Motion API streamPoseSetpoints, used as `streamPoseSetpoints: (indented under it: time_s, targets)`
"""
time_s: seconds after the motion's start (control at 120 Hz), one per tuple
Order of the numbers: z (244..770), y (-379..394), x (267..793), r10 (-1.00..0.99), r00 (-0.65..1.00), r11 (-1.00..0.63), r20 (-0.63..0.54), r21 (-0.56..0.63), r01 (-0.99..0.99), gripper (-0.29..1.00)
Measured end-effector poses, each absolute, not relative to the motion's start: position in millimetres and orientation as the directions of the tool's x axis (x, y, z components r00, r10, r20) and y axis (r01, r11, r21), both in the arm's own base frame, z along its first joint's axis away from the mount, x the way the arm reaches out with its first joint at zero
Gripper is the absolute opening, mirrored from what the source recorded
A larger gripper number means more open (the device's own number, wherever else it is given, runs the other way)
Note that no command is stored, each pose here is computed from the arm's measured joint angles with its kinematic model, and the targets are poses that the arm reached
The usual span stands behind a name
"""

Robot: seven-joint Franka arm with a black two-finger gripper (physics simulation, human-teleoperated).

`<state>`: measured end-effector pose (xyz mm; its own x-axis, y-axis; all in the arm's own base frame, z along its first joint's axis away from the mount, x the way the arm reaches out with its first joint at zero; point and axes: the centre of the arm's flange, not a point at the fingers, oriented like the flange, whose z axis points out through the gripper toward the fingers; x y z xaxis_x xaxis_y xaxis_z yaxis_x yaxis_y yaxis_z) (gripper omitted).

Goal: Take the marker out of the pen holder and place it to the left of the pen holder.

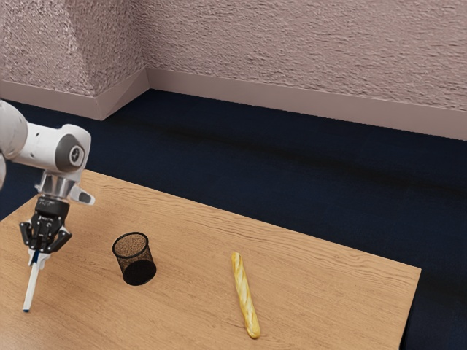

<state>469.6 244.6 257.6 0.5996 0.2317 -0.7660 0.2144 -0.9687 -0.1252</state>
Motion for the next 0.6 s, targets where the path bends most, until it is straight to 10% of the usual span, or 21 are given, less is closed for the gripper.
streamPoseSetpoints:
  time_s: [0.242, 0.417, 0.6]
  targets:
    - [277.2, 235.9, 480.1, 0.153, 0.671, -0.984, -0.726, -0.048, 0.173, 0.41]
    - [462.1, 146.2, 518.9, -0.018, 0.943, -0.999, -0.332, -0.032, -0.031, 0.58]
    - [515.6, 32.0, 589.2, -0.235, 0.971, -0.972, -0.050, -0.018, -0.236, 0.65]
